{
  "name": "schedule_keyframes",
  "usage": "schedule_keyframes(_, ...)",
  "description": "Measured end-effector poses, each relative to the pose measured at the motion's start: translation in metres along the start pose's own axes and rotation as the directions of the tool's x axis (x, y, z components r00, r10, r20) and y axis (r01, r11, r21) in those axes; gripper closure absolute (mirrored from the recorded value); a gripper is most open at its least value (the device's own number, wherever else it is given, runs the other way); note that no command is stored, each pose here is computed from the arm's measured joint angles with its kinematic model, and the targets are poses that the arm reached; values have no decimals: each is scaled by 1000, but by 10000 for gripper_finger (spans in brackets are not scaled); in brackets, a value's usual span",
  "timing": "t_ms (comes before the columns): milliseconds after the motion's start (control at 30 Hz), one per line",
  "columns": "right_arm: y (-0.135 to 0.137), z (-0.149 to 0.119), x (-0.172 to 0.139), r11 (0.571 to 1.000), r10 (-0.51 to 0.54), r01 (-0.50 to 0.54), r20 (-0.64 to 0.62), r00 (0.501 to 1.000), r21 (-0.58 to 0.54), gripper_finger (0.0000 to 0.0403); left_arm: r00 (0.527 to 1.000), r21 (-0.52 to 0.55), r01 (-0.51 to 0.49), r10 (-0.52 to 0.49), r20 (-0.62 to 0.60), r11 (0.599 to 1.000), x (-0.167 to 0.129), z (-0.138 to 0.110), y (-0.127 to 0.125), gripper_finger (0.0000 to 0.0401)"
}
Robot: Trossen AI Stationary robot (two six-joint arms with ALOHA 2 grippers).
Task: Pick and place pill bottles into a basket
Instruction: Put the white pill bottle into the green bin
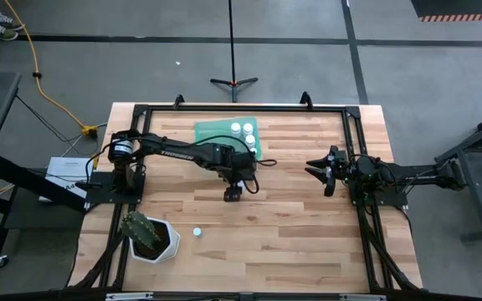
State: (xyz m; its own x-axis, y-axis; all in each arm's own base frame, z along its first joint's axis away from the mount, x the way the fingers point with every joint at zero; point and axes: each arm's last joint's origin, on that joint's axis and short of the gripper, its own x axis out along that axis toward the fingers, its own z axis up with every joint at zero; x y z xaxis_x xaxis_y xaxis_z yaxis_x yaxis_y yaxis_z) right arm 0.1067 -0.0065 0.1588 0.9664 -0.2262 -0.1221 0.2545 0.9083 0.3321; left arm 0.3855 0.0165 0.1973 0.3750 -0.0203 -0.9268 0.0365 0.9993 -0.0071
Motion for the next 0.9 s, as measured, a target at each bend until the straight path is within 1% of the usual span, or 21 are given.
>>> schedule_keyframes(500, 0, 0, 0, 1000, 0, 0, 0, 1000, 0, 277, 1000, 0, 0, 0, 1, 1000, 0, 0, 0, 169)
schedule_keyframes(700, 0, 0, 0, 1000, 0, 0, 0, 1000, 23, 277, 1000, 0, -1, 1, 2, 1000, 0, 0, 0, 202)
schedule_keyframes(800, 0, 0, 0, 1000, 0, 0, 0, 1000, 23, 277, 1000, 0, -1, 1, 2, 1000, 0, 0, 0, 204)
schedule_keyframes(900, 0, 0, 0, 1000, 0, 0, 0, 1000, 23, 277, 1000, 0, -1, 1, 2, 1000, 0, 0, 0, 190)
